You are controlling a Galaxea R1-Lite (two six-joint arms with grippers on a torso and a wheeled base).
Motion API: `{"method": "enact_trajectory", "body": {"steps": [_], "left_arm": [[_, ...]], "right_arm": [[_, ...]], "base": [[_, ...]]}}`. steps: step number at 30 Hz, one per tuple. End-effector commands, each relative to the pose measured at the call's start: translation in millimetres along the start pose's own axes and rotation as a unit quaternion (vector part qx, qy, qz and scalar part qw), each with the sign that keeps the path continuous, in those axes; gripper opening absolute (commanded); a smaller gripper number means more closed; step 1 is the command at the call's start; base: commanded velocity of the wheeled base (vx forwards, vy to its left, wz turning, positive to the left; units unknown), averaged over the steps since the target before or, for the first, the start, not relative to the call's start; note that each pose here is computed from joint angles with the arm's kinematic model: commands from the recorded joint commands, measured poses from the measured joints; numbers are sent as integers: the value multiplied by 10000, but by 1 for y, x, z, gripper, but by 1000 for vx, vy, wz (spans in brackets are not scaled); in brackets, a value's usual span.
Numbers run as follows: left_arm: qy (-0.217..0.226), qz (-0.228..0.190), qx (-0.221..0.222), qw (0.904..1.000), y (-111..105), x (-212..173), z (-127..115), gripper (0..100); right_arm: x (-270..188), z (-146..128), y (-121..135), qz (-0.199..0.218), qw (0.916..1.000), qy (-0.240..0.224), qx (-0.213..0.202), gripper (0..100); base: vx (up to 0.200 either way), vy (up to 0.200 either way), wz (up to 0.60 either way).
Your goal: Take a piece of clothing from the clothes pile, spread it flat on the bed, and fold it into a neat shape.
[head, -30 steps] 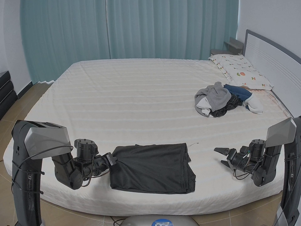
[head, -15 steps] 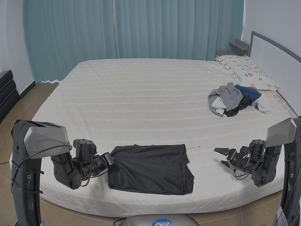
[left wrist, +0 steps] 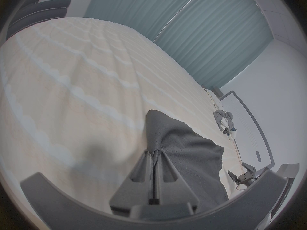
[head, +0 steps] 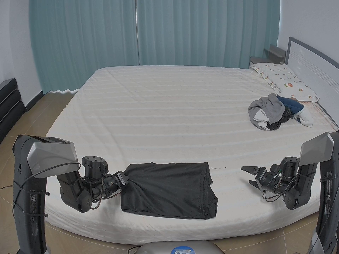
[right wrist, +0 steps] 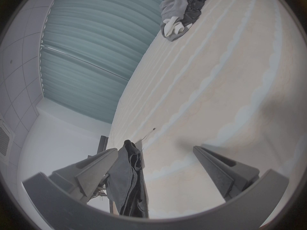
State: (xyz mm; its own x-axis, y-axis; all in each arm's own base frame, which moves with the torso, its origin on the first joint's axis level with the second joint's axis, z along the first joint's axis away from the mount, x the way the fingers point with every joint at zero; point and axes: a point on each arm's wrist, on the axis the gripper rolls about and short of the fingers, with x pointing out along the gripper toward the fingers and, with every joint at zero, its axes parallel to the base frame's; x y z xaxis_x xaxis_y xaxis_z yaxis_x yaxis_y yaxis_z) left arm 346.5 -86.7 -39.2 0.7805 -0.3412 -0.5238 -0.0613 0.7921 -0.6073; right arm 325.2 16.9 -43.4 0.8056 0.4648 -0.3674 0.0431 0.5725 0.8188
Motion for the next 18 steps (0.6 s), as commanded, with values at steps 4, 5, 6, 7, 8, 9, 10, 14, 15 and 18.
{"method": "enact_trajectory", "body": {"steps": [4,5,6,7,8,9,10,14,15,18], "left_arm": [[4,7,-6,10000,1,1,0,0],[5,16,-11,10000,1,0,0,0],[10,12,-7,10000,1,0,-1,0],[10,12,-7,10000,1,0,-1,0],[10,12,-7,10000,1,0,-1,0],[5,16,-11,10000,1,0,0,0],[5,16,-11,10000,1,0,0,0],[21,22,-9,10000,2,1,-1,0],[21,22,-9,10000,2,1,-1,0],[33,31,-12,10000,2,1,-2,0]], "right_arm": [[0,0,1,34,10000,-23,-14,100],[0,1,1,45,10000,-31,-28,100],[0,1,1,45,10000,-31,-28,100],[0,1,1,45,10000,-31,-28,100],[0,0,1,40,10000,-27,-25,100],[0,0,1,34,10000,-23,-21,100],[0,0,1,40,10000,-27,-25,100],[0,0,1,40,10000,-27,-25,100],[0,0,1,40,10000,-27,-25,100],[0,0,1,40,10000,-27,-25,100]], "base": [[0,200,0],[0,200,0],[0,200,0],[0,200,0],[0,200,0],[0,200,0],[0,200,0],[0,200,0],[0,0,0],[0,0,0]]}}
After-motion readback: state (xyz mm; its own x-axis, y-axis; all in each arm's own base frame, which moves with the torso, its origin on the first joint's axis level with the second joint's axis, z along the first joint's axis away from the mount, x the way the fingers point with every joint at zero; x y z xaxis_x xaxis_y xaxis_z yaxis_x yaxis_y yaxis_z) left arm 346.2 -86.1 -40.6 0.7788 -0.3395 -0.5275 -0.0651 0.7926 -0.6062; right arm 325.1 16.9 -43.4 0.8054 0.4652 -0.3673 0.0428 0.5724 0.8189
